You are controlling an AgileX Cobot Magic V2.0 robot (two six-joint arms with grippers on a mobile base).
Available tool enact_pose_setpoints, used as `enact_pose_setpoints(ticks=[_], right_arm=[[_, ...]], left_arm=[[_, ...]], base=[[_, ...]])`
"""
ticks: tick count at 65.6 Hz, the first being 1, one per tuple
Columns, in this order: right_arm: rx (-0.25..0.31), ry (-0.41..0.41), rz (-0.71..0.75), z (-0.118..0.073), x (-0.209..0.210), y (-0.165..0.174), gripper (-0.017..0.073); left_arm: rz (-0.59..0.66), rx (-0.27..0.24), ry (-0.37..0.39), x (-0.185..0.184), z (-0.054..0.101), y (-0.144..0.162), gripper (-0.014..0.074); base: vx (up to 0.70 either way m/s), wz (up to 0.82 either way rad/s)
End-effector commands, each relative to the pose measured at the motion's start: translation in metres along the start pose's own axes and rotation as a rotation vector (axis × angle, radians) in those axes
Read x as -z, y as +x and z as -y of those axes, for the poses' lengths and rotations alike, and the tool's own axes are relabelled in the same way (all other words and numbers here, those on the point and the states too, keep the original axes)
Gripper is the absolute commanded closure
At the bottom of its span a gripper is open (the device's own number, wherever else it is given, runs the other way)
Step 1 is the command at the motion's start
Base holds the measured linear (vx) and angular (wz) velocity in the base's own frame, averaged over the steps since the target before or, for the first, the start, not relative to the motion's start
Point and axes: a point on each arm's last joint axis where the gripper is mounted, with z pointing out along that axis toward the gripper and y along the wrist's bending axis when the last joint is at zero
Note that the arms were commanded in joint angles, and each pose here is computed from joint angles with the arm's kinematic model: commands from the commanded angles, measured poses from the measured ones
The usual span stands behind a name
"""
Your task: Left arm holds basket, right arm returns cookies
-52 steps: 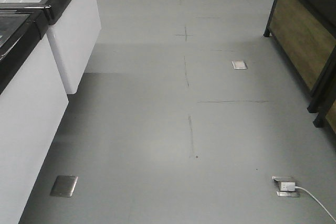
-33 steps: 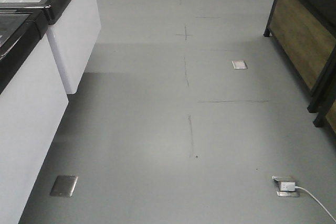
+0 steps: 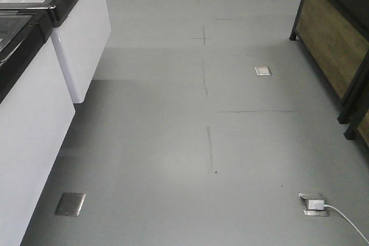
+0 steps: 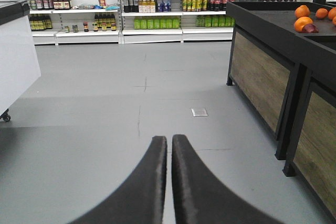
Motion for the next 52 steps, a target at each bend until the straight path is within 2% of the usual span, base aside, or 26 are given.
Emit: enact_pose_setpoints(ticks=[1,37,48,52], right_arm=[[0.009,-0.002,0.067,-0.0002,-0.0001,-0.0012,0.0568],[0.009,-0.002,0.067,-0.0002,-0.0001,-0.0012,0.0568],[0.009,-0.002,0.067,-0.0002,-0.0001,-0.0012,0.0568],[0.009,-0.002,0.067,-0.0002,-0.0001,-0.0012,0.0568]], left_arm=[[0.114,0.002,0.004,0.0047,0.0000,-0.0176,0.0600],[0.123,0.000,0.004,0.0048,-0.0001,-0.0185,0.0600],[0.160,0.000,0.002,0.0052,-0.0002,-0.0218,0.0600],[0.188,0.025,0.006,0.0057,-0.0001,-0.0243,0.0600]], base=[[0.00,0.00],[0.00,0.00],[0.00,0.00],[0.00,0.00]])
